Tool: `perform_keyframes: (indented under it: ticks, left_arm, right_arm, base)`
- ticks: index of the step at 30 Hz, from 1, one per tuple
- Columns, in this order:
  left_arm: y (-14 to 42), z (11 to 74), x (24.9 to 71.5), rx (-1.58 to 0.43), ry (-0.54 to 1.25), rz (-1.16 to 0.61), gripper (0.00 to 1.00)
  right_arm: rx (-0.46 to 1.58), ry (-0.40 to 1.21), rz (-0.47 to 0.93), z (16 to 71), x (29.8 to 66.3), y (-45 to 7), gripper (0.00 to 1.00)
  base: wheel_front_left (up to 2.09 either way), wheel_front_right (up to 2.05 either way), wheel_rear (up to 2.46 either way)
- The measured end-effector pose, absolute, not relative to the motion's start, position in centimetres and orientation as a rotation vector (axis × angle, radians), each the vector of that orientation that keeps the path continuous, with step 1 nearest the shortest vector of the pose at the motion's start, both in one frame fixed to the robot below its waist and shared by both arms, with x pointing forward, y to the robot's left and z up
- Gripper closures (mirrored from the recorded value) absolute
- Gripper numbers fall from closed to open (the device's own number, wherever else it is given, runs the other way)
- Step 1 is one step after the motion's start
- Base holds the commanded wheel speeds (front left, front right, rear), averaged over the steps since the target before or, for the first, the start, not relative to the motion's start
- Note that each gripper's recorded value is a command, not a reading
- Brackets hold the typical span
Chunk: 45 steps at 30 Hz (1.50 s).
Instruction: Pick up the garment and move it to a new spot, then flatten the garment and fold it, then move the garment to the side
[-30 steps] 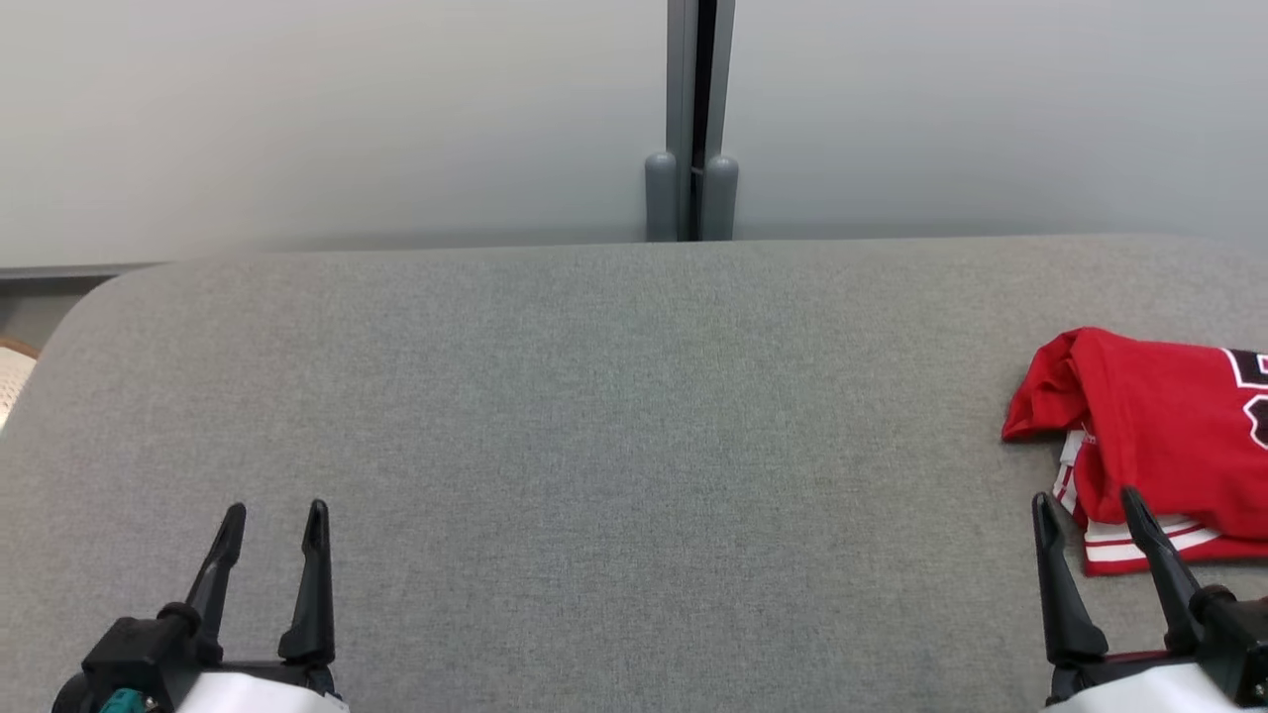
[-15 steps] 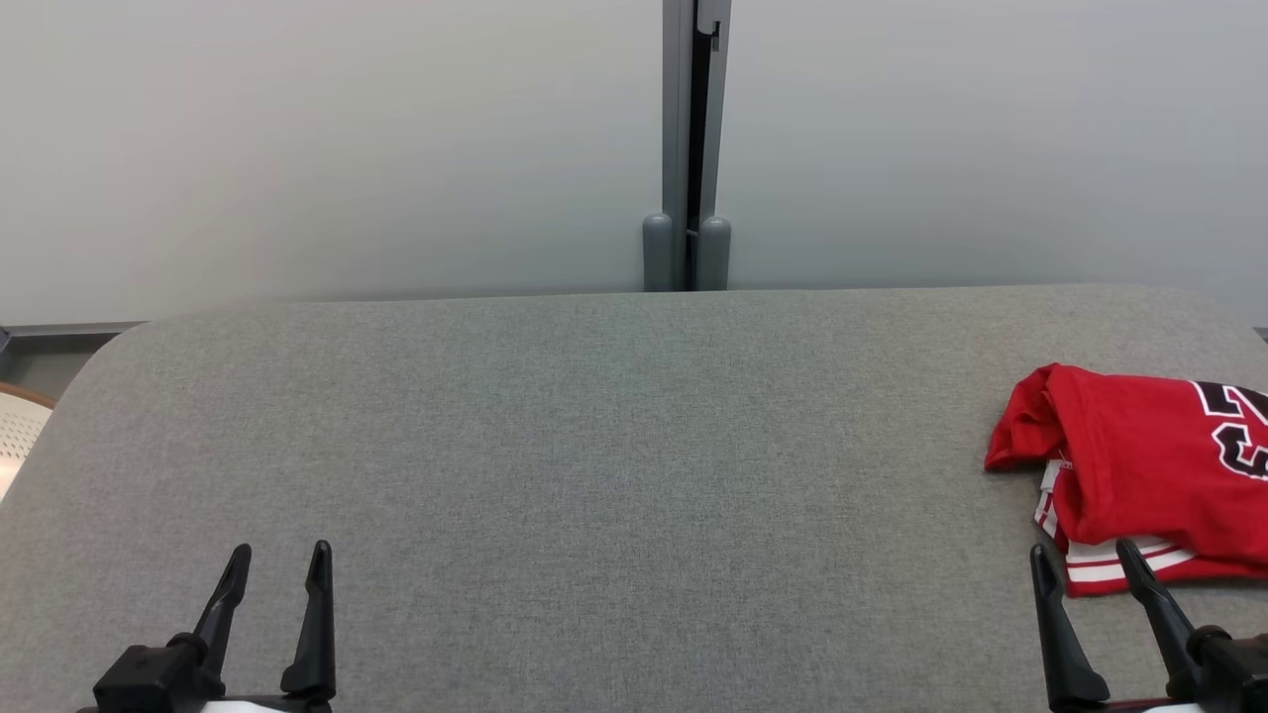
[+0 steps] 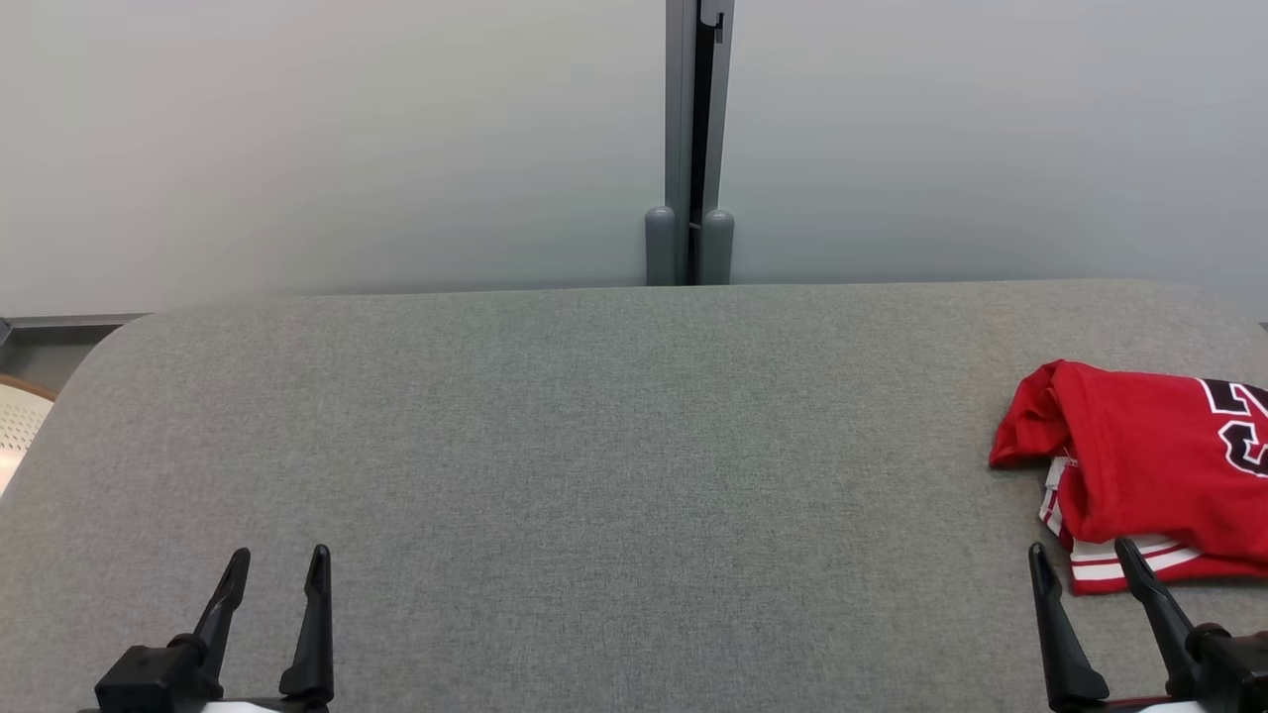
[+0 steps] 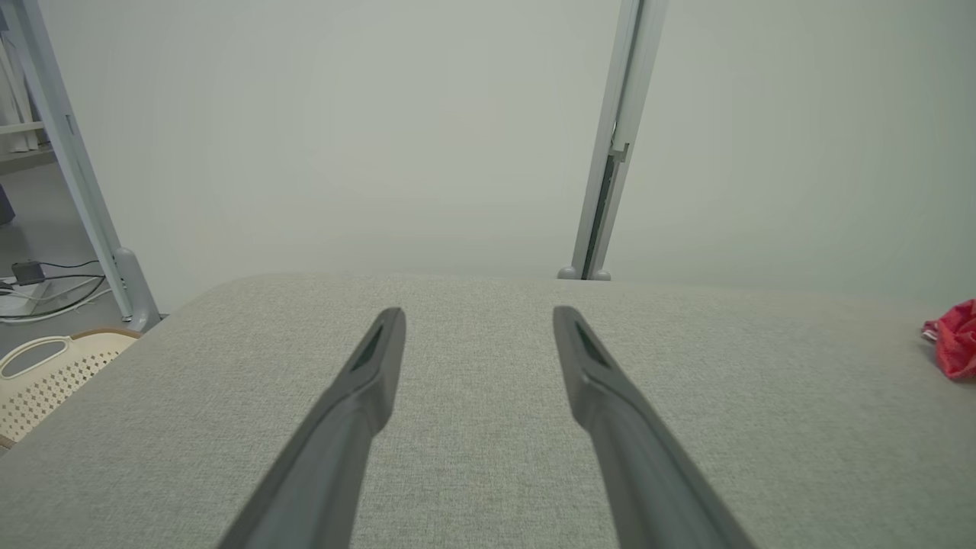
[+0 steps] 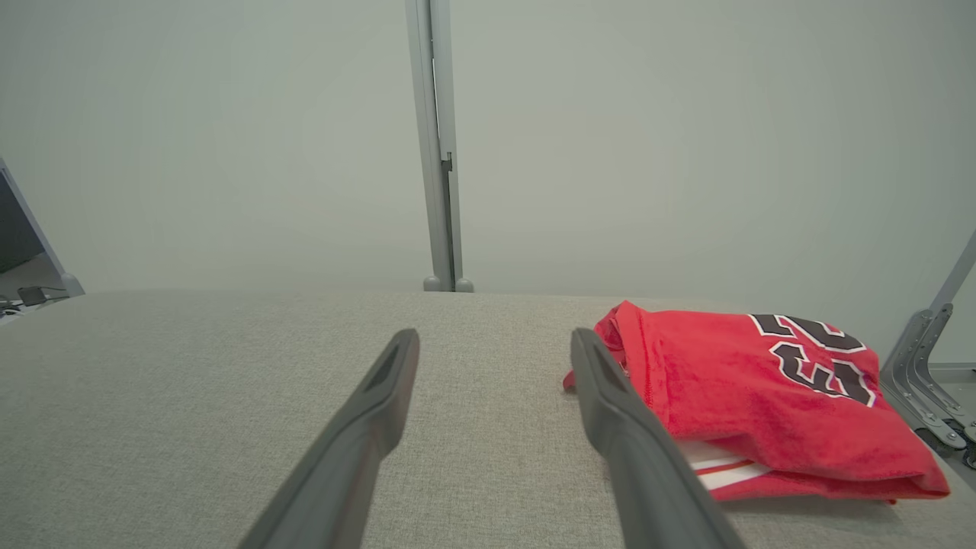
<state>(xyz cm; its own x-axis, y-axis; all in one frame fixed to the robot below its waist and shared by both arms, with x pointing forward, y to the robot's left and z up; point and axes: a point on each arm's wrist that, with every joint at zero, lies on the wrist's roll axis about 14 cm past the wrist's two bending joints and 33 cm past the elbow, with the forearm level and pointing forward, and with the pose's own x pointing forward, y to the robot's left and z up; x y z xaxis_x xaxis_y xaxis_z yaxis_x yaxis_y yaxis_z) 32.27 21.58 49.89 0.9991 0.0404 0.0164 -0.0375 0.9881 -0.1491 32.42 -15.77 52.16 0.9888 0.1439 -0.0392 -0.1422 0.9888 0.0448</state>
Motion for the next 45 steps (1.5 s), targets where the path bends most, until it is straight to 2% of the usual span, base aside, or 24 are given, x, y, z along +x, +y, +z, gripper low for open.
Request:
perform_keyframes:
  ticks: [13,14,20,45]
  left_arm:
    - [21.6,49.6,32.3,-0.15,-0.011,0.046,0.0]
    - [21.6,49.6,32.4,-0.15,-0.01,0.046,1.0]
    - [20.7,46.9,31.2,-0.185,0.073,0.053,1.0]
    - [21.3,46.4,33.0,-0.603,0.129,0.12,1.0]
  right_arm:
    - [0.043,0.038,0.142,52.3,32.5,-15.8,0.0]
    - [0.043,0.037,0.143,52.3,32.5,-15.8,1.0]
    - [0.059,0.101,0.141,50.3,31.9,-15.6,1.0]
    - [0.532,0.103,0.123,50.0,33.7,-16.0,1.0]
  base:
    - [0.0,0.0,0.0]
    - [0.0,0.0,0.0]
    - [0.0,0.0,0.0]
    - [0.0,0.0,0.0]
